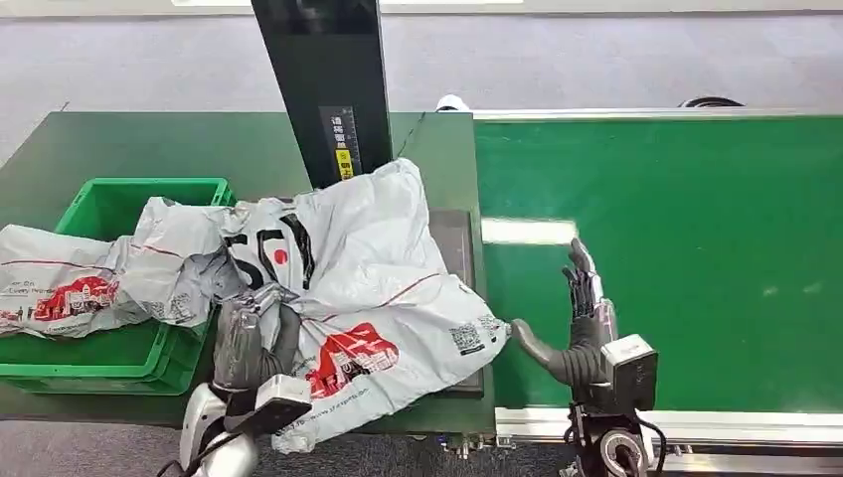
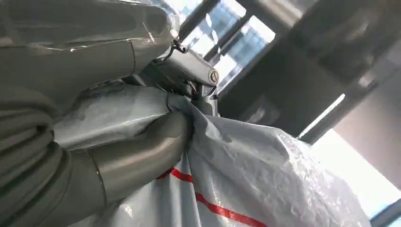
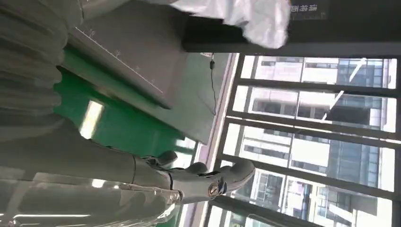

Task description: Moved the parcel from conveyor to table for the left to box.

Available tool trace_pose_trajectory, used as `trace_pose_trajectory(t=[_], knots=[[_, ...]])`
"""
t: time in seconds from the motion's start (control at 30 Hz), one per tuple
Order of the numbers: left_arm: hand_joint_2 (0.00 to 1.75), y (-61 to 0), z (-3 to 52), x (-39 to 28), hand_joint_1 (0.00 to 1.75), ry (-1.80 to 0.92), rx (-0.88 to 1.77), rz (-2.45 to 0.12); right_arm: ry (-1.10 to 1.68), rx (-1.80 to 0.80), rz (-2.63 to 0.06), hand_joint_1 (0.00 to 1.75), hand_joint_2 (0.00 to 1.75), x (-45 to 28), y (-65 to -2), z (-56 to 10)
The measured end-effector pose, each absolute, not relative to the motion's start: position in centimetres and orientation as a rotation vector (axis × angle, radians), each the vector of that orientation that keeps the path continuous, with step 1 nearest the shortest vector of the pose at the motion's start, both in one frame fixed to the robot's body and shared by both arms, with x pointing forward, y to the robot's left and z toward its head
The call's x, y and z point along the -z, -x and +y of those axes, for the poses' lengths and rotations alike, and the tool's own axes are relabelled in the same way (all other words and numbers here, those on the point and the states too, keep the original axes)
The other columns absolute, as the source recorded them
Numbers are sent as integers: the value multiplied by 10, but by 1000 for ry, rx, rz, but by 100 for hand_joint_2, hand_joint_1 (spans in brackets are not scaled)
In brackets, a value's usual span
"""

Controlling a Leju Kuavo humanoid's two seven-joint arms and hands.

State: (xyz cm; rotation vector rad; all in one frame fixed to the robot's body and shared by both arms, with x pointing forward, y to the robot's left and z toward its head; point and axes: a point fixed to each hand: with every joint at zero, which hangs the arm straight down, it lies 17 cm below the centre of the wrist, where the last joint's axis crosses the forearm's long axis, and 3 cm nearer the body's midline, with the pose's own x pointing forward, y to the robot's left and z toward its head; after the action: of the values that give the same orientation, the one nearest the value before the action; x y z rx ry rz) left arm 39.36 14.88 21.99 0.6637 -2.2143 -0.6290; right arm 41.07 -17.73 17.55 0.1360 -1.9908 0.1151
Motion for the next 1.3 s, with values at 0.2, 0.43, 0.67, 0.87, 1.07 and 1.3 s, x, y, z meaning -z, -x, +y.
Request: trace_pose_trajectory(t=[0.2, 0.43, 0.67, 0.87, 1.07, 1.3], knots=[[175, -379, 171, -258, 175, -828, 504, -2336, -137, -106, -1991, 0, 175, -176, -411, -180], [175, -379, 216, -275, 175, -1041, 396, -2299, -128, -95, -1989, 0, 175, -175, -411, -182], [175, -414, 289, -250, 175, -1148, 300, -2012, -110, -89, -1976, 0, 175, -168, -405, -185], [175, -423, 364, -233, 175, -1224, 157, -1840, -102, -89, -1970, 0, 175, -165, -402, -187], [175, -420, 391, -224, 175, -1263, 128, -1785, -97, -91, -1969, 0, 175, -165, -403, -188], [175, -419, 399, -220, 175, -1272, 118, -1764, -94, -90, -1969, 0, 175, -165, -403, -189]])
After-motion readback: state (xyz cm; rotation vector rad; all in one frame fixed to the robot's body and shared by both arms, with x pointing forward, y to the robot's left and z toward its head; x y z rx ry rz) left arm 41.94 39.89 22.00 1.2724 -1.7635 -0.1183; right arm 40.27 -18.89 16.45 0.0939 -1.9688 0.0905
